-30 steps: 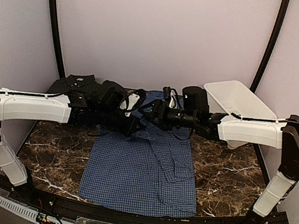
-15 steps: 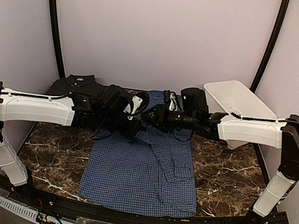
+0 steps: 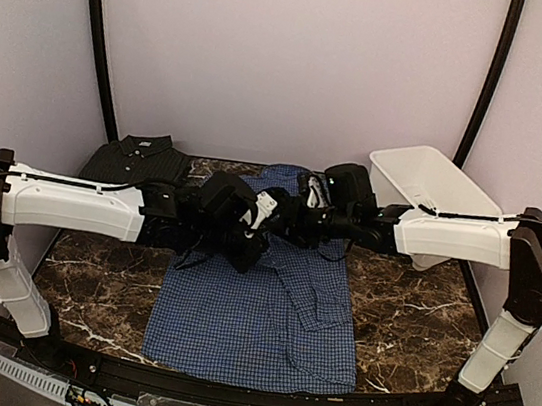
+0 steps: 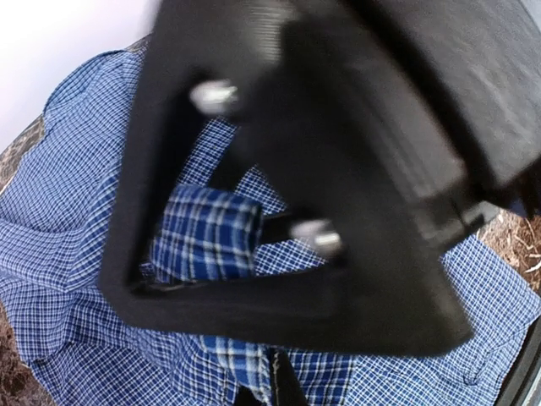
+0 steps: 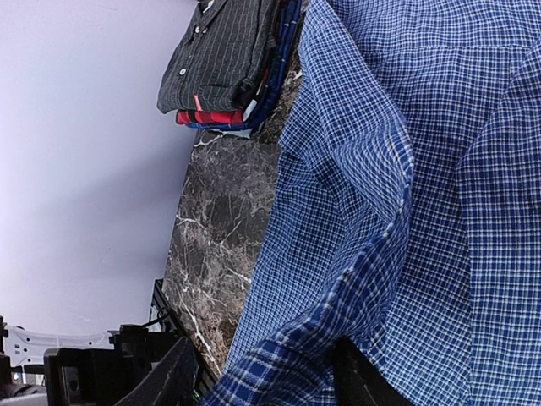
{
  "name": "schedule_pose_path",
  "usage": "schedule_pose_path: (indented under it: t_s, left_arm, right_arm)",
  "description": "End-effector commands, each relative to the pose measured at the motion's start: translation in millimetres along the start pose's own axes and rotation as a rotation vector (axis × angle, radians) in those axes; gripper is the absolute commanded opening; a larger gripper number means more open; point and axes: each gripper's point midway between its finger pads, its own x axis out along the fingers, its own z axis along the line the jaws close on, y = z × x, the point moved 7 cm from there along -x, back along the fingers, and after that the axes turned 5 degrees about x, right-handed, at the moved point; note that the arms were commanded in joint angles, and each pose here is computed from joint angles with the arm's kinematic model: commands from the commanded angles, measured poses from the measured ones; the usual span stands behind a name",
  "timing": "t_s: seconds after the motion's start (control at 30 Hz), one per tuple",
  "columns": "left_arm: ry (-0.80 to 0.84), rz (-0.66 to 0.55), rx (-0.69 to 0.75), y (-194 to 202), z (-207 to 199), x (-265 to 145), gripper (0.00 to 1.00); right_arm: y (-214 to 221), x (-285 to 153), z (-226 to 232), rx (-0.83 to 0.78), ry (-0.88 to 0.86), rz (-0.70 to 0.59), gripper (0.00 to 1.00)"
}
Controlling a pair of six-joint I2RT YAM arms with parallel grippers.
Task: Fold and stack the long sleeve shirts
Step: Pass from the left arm to the right
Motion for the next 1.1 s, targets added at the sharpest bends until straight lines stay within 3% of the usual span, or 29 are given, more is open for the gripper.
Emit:
schedule_pose_path:
  t_s: [0.0, 0.17, 0.3, 0.43, 0.53, 0.67, 0.83, 1.07]
  left_arm:
    - [-0.029, 0.008, 0.07, -4.3, -7.2, 1.7, 0.0]
    - [-0.073, -0.004, 0.061, -6.6, -4.2, 3.3, 0.0]
    - [-0.097, 0.0, 0.019, -5.5, -1.7, 2.9, 0.0]
    - [-0.084, 0.022, -0.033, -3.8, -2.4, 2.2, 0.09]
    - [-0.102, 0.072, -0.084, -1.2, 0.3, -0.5, 0.24]
    - [-0.172, 0.186, -0.205, 7.2, 9.8, -13.5, 0.33]
    - [-0.234, 0.35, -0.393, 39.7, 17.8, -36.0, 0.35]
    - [-0.268, 0.539, -0.621, 118.1, 20.9, -72.3, 0.35]
  right_arm:
    - [-2.5, -7.1, -1.0, 0.006, 0.013, -0.029, 0.52]
    - [2.2, -10.1, -8.4, 0.01, 0.038, -0.028, 0.44]
    - [4.9, -14.0, -12.9, 0.0, 0.058, -0.037, 0.22]
    - [2.9, -14.9, -12.0, -0.025, 0.061, -0.053, 0.0]
    - [-3.0, -16.1, -6.3, -0.081, 0.062, -0.075, 0.0]
    - [-15.6, -21.6, 3.4, -0.174, 0.094, -0.134, 0.0]
    - [-32.0, -25.8, 22.1, -0.281, 0.094, -0.185, 0.0]
    - [-44.6, -21.7, 38.1, -0.37, 0.06, -0.185, 0.0]
